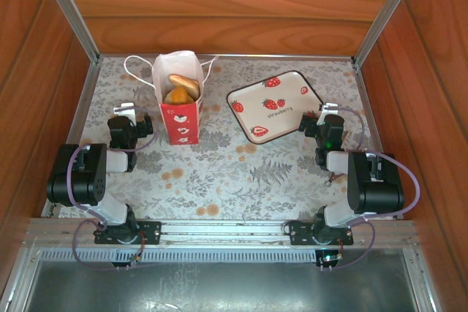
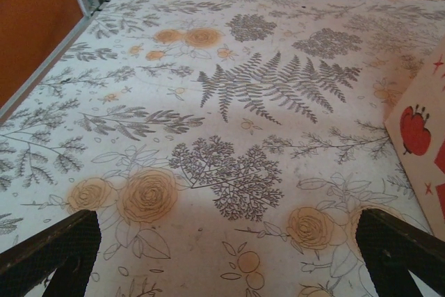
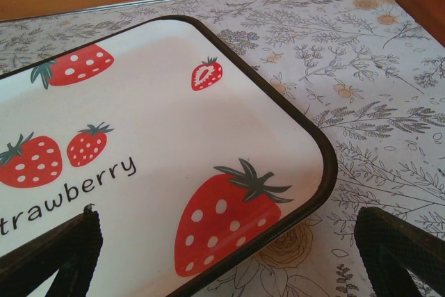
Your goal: Take the fake bread out of the paper bag
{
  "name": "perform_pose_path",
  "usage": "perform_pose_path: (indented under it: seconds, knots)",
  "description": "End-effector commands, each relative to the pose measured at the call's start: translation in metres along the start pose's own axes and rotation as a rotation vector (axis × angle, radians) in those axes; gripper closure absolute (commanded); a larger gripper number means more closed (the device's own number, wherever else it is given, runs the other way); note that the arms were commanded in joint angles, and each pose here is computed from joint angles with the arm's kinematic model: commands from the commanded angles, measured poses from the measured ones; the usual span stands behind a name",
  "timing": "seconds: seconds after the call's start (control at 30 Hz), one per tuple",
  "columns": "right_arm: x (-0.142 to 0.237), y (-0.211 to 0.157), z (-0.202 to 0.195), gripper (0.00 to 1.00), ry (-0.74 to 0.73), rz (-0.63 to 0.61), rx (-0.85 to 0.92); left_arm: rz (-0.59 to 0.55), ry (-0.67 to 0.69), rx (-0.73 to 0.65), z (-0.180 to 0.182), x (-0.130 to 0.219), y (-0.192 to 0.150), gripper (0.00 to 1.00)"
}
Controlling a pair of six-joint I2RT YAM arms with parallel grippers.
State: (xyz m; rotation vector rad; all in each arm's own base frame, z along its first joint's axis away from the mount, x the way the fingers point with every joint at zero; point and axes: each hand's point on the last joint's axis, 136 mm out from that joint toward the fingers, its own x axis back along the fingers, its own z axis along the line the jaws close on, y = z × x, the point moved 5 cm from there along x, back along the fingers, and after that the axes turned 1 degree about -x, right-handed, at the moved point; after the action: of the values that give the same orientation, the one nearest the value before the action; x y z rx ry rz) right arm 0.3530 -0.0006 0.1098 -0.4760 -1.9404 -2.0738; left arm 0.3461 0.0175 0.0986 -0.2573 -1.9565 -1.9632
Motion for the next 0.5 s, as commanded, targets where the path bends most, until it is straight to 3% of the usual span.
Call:
perform_pose_path:
  seconds: [0.0, 0.33, 0.47]
  knots:
    - [-0.002, 0.003, 0.002, 0.00, -0.003, -0.009, 0.011, -0.031, 0.075, 0.052, 0.013, 0.008, 0.007, 0.00]
    - [0.014, 0.021, -0.008, 0.00, -0.091, 0.006, -0.019, -0.131, 0.213, 0.144, 0.040, 0.045, 0.019, 0.00]
    - [0.022, 0.027, -0.011, 0.00, -0.128, 0.096, -0.018, -0.173, 0.285, 0.167, 0.050, 0.068, 0.024, 0.00]
